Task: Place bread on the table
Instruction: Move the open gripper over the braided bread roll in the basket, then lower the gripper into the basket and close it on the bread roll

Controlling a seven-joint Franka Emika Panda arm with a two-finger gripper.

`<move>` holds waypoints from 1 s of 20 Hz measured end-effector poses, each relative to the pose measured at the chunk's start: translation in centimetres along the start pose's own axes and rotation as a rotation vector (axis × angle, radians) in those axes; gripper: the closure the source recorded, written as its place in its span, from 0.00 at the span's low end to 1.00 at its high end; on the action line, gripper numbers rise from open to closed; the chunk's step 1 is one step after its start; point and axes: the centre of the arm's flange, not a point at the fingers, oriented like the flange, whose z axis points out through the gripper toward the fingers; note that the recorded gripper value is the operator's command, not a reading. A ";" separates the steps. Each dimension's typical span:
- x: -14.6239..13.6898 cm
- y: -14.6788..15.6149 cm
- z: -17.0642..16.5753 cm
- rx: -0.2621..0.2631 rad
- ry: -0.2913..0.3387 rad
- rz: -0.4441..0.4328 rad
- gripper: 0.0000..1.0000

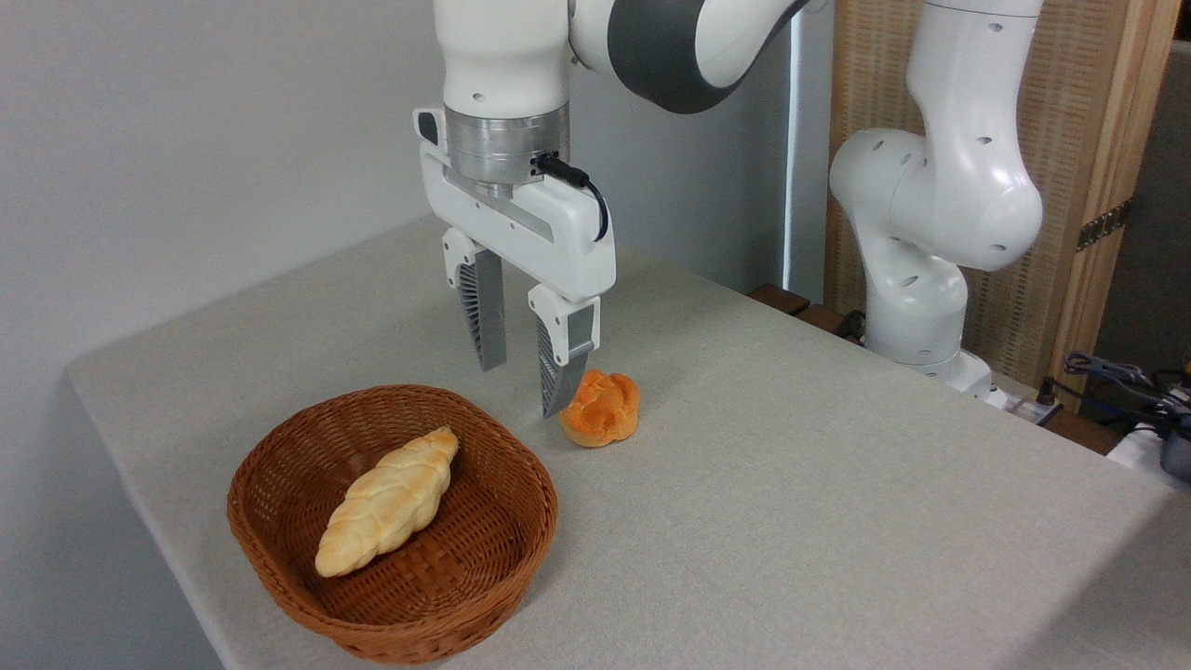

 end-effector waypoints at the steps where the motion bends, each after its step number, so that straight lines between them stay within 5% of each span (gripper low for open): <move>1: 0.1 0.0 -0.1 0.003 0.012 -0.026 0.00; 11: 2.0 -1.6 0.5 0.079 0.134 -0.261 0.00; 20: 5.6 -1.8 5.7 0.113 0.179 -0.319 0.00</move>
